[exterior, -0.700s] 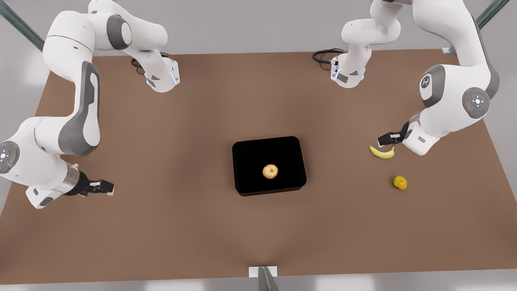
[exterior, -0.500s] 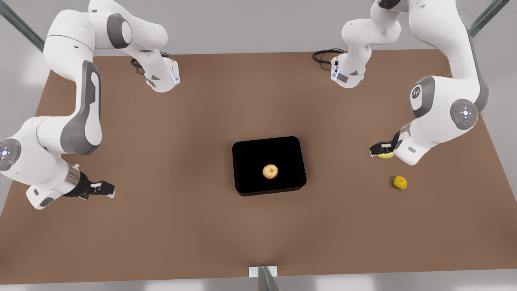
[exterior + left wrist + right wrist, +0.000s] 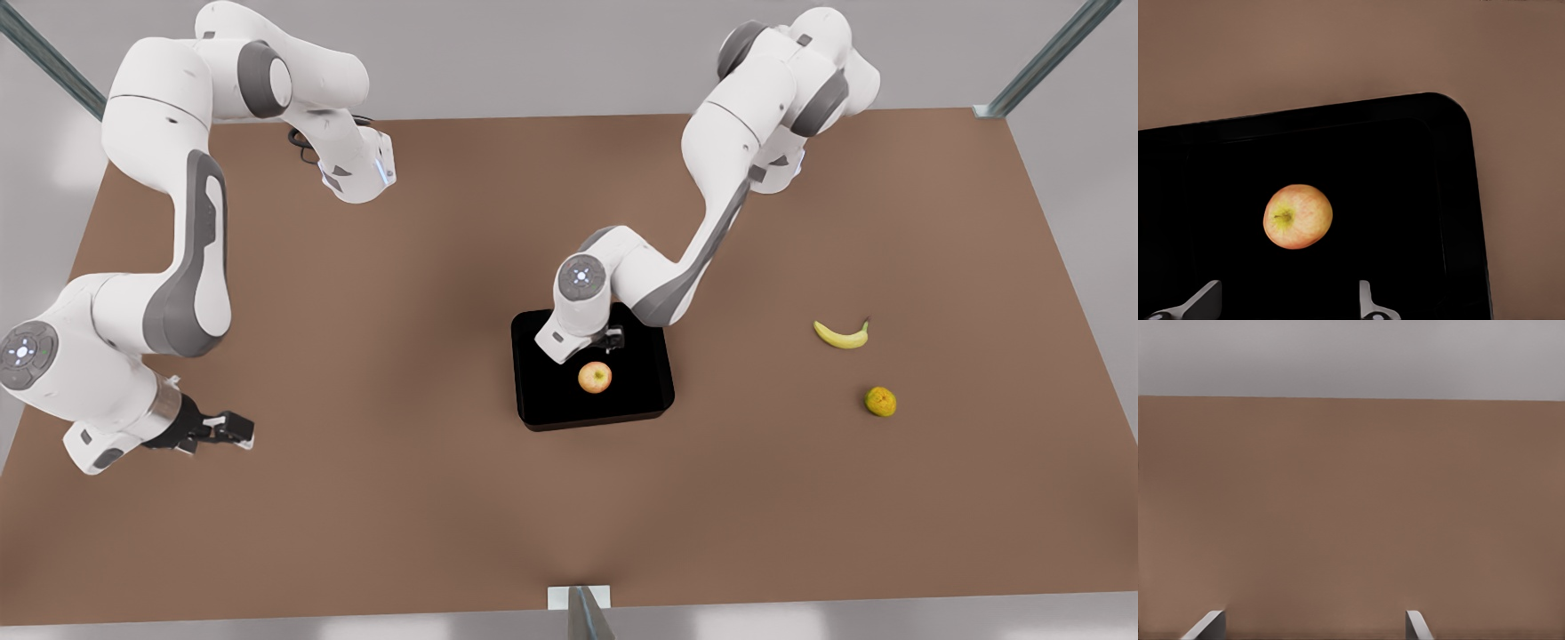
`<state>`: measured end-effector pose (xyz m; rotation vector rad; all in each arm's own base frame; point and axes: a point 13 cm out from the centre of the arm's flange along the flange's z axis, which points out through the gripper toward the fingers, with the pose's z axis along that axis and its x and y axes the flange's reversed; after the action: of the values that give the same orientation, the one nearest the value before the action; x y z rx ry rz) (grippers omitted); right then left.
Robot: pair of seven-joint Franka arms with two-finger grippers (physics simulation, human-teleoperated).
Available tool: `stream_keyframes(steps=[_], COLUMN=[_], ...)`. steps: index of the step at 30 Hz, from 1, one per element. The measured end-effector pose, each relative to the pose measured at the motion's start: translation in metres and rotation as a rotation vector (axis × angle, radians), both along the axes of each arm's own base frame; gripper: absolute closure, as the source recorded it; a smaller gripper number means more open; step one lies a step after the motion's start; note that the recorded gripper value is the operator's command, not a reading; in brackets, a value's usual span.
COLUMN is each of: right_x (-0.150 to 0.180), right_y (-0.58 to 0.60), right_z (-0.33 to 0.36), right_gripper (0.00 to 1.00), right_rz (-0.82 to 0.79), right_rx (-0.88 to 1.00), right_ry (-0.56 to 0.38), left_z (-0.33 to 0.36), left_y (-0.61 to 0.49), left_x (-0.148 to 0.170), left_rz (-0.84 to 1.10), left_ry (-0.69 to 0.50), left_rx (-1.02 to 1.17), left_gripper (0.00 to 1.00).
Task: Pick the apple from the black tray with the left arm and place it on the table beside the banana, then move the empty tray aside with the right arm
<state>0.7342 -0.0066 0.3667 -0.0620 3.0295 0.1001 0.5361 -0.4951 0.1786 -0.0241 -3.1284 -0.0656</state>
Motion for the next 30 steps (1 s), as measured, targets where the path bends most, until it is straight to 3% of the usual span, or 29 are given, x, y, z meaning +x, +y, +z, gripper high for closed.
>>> stream_keyframes(steps=[12,30], right_x=[-0.007,-0.008], right_y=[0.003,0.003], right_z=[-0.003,-0.003], right_gripper=[0.00,0.00], right_rz=[0.011,0.015], right_rx=[0.003,0.001], right_ry=[0.029,0.033], left_z=[-0.083,-0.135], left_y=[0.003,0.016], left_x=[0.009,0.016], left_rz=[0.203,0.227], left_ry=[-0.090,-0.190], left_rx=[0.040,0.026], left_gripper=[0.00,0.00])
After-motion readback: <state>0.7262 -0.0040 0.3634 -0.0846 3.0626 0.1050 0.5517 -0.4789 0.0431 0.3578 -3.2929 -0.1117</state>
